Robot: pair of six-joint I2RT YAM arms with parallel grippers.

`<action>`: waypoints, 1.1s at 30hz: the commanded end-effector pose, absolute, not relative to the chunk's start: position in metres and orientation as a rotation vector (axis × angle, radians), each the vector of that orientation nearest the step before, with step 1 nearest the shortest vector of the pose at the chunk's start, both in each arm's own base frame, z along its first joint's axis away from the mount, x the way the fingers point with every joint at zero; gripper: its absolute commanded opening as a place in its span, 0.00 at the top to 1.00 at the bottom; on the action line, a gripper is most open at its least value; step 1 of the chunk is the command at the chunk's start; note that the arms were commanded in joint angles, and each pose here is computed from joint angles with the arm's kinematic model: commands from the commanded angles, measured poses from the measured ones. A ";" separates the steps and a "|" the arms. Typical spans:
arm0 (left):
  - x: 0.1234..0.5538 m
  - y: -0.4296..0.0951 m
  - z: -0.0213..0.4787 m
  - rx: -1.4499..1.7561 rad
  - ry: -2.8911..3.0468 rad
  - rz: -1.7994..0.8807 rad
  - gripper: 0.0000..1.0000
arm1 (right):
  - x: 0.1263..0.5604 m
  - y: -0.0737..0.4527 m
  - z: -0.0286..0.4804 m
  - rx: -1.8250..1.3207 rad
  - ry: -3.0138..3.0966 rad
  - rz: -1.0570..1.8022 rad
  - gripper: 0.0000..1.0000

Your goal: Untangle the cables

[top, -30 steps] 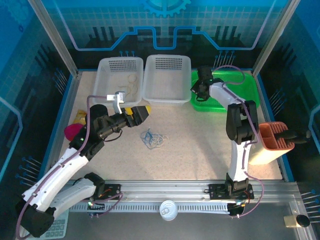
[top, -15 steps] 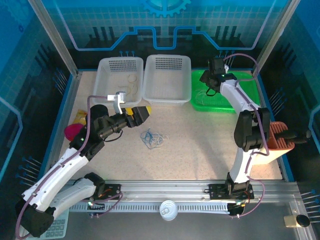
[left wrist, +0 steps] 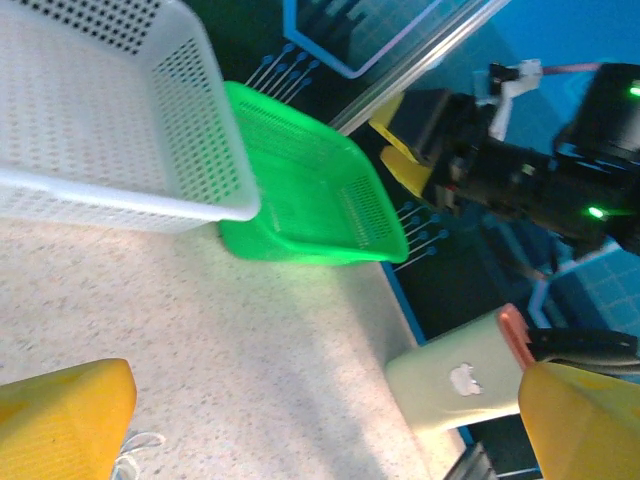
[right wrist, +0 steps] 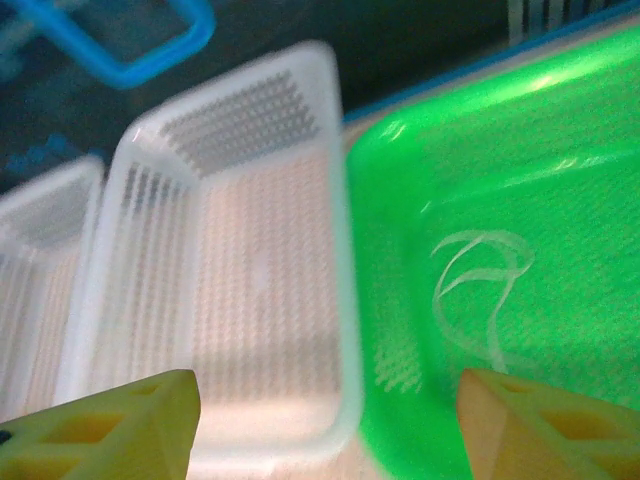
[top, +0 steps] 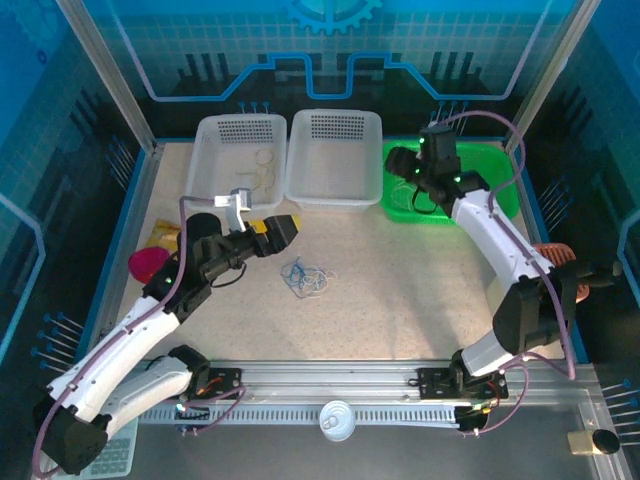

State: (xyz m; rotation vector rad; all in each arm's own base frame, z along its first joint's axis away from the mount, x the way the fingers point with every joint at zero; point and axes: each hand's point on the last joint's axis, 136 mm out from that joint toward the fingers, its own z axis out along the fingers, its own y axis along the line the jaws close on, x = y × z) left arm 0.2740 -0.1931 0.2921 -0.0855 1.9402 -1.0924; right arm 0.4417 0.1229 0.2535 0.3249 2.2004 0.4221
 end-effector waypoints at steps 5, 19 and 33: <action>0.275 -0.176 0.247 -0.210 2.042 -0.967 0.01 | 0.354 0.208 0.179 -0.007 2.399 0.613 0.33; 0.274 -0.166 0.206 -0.307 2.122 -0.907 0.01 | 0.259 0.284 0.064 -0.388 2.642 0.704 0.56; 0.275 -0.172 0.209 -0.295 2.115 -0.949 0.01 | 0.275 0.288 0.048 -0.450 2.653 0.615 0.61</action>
